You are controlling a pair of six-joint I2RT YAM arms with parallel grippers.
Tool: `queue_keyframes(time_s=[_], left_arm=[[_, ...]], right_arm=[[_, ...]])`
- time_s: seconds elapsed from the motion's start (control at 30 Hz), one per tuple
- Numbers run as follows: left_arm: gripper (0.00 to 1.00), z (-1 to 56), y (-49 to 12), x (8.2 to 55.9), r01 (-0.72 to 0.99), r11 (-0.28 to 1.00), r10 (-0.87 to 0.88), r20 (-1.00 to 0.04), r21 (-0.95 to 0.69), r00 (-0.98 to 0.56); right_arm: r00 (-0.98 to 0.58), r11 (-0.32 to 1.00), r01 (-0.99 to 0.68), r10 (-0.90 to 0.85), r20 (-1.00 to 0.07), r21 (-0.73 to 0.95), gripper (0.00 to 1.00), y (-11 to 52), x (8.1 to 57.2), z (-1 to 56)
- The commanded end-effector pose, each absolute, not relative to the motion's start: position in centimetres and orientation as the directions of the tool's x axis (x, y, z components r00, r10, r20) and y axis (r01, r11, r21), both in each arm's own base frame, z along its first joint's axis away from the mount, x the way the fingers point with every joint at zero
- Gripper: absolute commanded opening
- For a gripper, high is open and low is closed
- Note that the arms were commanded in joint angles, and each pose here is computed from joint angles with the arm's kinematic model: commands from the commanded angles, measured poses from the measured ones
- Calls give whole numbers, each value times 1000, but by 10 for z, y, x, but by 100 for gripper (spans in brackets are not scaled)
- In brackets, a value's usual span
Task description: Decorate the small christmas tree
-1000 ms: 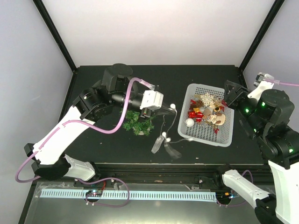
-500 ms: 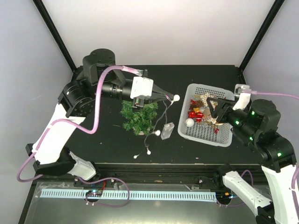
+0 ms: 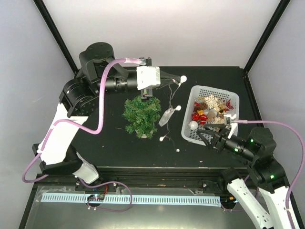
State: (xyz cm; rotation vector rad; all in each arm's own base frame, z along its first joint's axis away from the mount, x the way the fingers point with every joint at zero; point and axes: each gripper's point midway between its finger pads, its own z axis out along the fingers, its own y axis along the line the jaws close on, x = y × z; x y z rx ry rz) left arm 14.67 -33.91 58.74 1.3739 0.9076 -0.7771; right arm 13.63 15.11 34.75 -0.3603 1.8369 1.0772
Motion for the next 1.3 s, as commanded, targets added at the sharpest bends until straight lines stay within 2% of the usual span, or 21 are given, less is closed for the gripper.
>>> queue_keyframes(time_s=[0.0,0.3,0.4,0.57,0.77,0.87,1.07,1.27], left_arm=[[1,608,-344,166,814,199,71,-836,546,544],[2,612,-362,203,621,402,255,-734,673,630],[2,615,-364,208,568,429,294,-703,702,648],[2,610,-368,198,588,377,279,-693,716,665],[2,591,-377,208,594,349,335,-688,725,644],[2,577,-384,212,608,317,363,-685,728,632],[2,549,-398,243,542,329,537,-625,773,566],[2,513,-404,278,417,289,743,-477,862,470]], right_arm=[[-479,516,-701,170,-861,492,63,157,125,347],[-515,745,-509,138,-846,431,63,131,167,316],[-517,759,-498,129,-846,420,63,132,179,318],[-507,699,-573,108,-855,428,62,148,181,331],[-467,579,-686,113,-877,440,62,163,159,359],[-497,645,-631,91,-863,431,61,156,169,347],[-577,846,-388,87,-812,366,60,123,206,311],[-603,912,-268,93,-792,310,60,104,218,296]])
